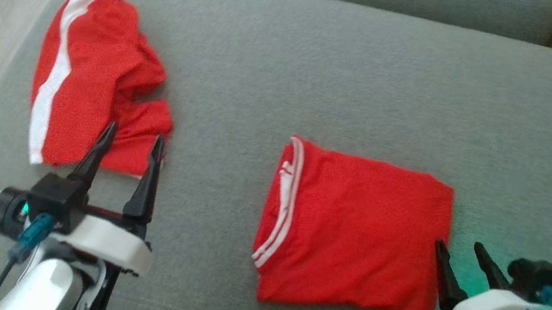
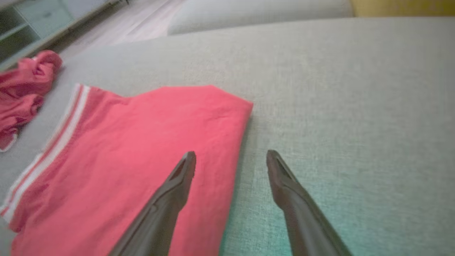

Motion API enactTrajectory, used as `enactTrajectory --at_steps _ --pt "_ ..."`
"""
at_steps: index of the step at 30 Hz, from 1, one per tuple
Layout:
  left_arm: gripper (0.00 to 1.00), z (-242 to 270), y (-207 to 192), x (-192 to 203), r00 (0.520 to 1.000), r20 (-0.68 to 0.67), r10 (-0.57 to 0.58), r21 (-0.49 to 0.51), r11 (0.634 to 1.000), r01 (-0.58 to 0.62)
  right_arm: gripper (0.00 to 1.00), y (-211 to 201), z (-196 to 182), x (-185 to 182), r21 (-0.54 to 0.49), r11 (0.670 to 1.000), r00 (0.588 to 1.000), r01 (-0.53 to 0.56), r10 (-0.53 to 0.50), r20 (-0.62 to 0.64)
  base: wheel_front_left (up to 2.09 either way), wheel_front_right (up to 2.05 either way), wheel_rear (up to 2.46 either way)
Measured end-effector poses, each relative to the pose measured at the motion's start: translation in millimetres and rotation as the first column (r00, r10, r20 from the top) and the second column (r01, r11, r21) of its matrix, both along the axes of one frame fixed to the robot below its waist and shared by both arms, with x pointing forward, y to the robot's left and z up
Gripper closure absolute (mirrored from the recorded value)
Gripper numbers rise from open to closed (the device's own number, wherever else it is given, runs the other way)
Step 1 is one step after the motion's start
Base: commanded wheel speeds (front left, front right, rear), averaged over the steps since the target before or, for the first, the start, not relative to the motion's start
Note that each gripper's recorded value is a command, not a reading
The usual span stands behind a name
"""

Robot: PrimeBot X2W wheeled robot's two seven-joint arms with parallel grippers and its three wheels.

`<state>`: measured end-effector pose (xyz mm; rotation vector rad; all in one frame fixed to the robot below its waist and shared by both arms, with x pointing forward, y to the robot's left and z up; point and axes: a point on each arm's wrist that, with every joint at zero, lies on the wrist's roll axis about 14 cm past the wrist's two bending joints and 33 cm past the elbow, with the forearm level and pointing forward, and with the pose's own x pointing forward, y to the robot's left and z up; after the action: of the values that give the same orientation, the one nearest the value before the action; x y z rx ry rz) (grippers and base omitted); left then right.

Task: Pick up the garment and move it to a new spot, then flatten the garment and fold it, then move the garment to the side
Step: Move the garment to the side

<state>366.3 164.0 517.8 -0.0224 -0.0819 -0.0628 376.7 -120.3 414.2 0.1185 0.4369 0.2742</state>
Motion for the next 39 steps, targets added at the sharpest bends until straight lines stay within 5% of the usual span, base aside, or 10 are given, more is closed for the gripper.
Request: enactTrajectory --at_steps 6,7,8,9,17,25,39 --pt "0.00 -1 7 3 1.000 -0.002 0.025 -0.004 1.000 -0.025 0.00 20 -49 1 -0.023 0.997 0.979 -0.073 0.067 -0.193 0.00 0.00 0.00" --pt "0.00 -1 9 3 0.999 -0.002 0.033 0.000 0.999 -0.033 0.12 22 -55 -1 -0.020 0.997 0.973 -0.079 0.073 -0.218 0.00 0.00 0.00" --pt "0.00 -2 12 4 0.999 -0.002 0.042 0.000 0.999 -0.042 0.65 25 -57 0 -0.015 0.996 0.971 -0.083 0.077 -0.227 0.00 0.00 0.00" --pt "0.00 -2 14 4 0.999 -0.003 0.048 0.002 0.999 -0.048 1.00 26 -57 1 -0.005 0.997 0.969 -0.081 0.077 -0.236 0.00 0.00 0.00" --pt "0.00 -4 9 11 1.000 -0.001 0.028 0.020 0.999 -0.028 1.00 29 -49 6 -0.001 0.996 0.973 -0.085 0.083 -0.216 0.00 0.00 0.00" --pt "0.00 -7 -39 33 0.992 0.003 -0.125 0.014 0.992 0.125 1.00 0 -33 -2 -0.009 1.000 0.988 0.001 -0.002 -0.156 0.00 0.00 0.00" --pt "0.00 -13 -147 70 0.898 0.035 -0.439 -0.014 0.898 0.440 1.00 -91 -14 8 -0.049 0.968 0.966 0.246 -0.249 -0.074 0.00 0.00 0.00"
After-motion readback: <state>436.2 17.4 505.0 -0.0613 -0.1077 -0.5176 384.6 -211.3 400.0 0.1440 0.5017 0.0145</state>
